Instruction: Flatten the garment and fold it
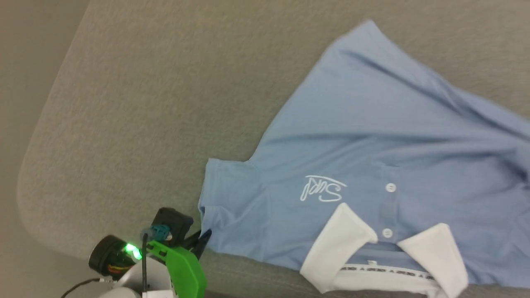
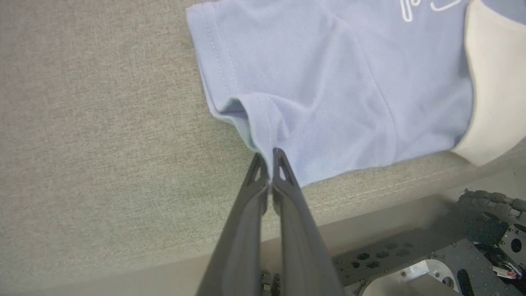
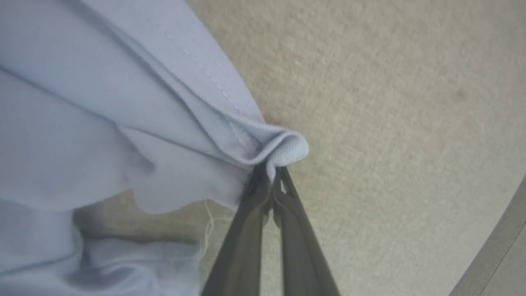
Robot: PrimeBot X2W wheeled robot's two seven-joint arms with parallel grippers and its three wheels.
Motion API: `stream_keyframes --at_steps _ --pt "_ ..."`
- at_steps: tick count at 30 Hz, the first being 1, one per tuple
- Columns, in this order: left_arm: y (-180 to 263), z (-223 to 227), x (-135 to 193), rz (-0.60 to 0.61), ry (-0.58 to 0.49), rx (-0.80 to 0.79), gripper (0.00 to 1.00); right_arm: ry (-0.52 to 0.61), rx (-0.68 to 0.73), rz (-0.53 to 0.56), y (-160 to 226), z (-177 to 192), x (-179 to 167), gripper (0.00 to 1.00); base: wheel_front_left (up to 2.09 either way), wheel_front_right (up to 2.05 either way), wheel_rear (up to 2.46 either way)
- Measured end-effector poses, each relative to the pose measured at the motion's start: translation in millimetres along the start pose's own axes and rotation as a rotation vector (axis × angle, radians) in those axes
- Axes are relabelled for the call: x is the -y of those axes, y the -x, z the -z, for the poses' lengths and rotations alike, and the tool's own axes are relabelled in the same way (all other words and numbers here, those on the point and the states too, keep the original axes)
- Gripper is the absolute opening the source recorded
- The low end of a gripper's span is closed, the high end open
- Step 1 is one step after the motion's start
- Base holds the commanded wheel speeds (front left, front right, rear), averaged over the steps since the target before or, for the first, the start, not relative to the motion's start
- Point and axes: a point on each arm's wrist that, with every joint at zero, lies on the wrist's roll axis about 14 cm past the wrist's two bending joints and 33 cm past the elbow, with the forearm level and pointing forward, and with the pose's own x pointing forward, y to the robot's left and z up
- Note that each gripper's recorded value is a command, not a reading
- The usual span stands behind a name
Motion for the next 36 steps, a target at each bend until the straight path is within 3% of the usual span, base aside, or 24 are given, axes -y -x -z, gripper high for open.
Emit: stream_keyframes --at_steps 11,19,20,21,28,35,36 --pt "6.7 -18.1 27.6 0.067 -0.06 0.072 0.0 -0.154 -0.191 0.023 54.2 137.7 14.2 0.0 0.0 0.0 0.0" --pt "5.1 -26.8 35.4 0.088 -0.081 0.095 0.0 -0.231 -0.204 0.019 66.5 175.8 -1.5 0.0 0.0 0.0 0.0" --pt "4.7 -26.6 35.5 0.089 -0.079 0.094 0.0 -0.234 -0.19 0.019 66.5 172.8 -3.0 0.35 0.0 0.0 0.0" --pt "4.3 -26.2 35.3 0.088 -0.078 0.092 0.0 -0.234 -0.175 0.019 66.8 168.8 -4.0 1.0 0.0 0.0 0.0" --pt "1.1 -25.5 31.6 0.081 -0.069 0.084 0.0 -0.182 -0.017 -0.011 82.7 105.9 -9.1 1.0 0.0 0.0 0.0" --pt "-0.9 -41.9 26.5 0.07 -0.074 0.126 0.0 -0.086 0.184 -0.105 109.0 -0.4 -26.5 1.0 0.0 0.0 0.0" --pt "-2.0 -47.7 25.4 0.068 -0.072 0.141 0.0 -0.044 0.224 -0.122 110.6 -30.3 -34.3 1.0 0.0 0.0 0.0"
